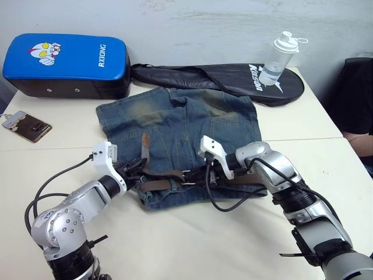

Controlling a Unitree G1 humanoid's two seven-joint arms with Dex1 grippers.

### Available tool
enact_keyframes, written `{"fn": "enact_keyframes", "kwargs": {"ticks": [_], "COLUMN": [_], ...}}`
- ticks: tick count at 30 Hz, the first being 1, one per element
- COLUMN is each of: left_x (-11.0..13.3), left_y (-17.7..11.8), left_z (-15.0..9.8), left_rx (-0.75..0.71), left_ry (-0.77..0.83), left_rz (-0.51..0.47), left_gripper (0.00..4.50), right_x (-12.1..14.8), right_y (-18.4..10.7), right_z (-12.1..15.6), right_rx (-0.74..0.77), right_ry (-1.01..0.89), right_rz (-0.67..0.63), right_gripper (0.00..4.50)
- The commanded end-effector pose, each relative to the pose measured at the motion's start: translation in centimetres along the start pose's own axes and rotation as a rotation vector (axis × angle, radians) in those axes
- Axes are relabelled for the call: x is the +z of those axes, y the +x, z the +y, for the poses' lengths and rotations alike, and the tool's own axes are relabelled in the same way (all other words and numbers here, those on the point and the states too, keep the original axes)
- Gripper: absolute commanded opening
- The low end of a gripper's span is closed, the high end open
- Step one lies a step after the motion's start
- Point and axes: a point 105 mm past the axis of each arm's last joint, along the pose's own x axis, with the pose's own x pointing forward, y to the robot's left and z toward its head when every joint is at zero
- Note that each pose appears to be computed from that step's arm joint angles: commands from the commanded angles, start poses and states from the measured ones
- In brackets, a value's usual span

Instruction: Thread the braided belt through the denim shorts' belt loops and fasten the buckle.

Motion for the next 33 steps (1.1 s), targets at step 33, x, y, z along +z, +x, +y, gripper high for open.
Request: {"fn": "enact_keyframes", "kwargs": {"ticks": [33], "left_x": [-2.2], "left_y": [-0.4], "left_z": [-0.1], "left_rx": [-0.001], "left_ry": [0.154], "left_rz": [0.061], "left_gripper": [0.00], "right_x": [-0.6], "right_y": [1.9], "right_z": [0.7], "right_rx": [0.076], "right_ry": [-0.026], "right_rz": [0.160], "right_gripper": [0.04]}}
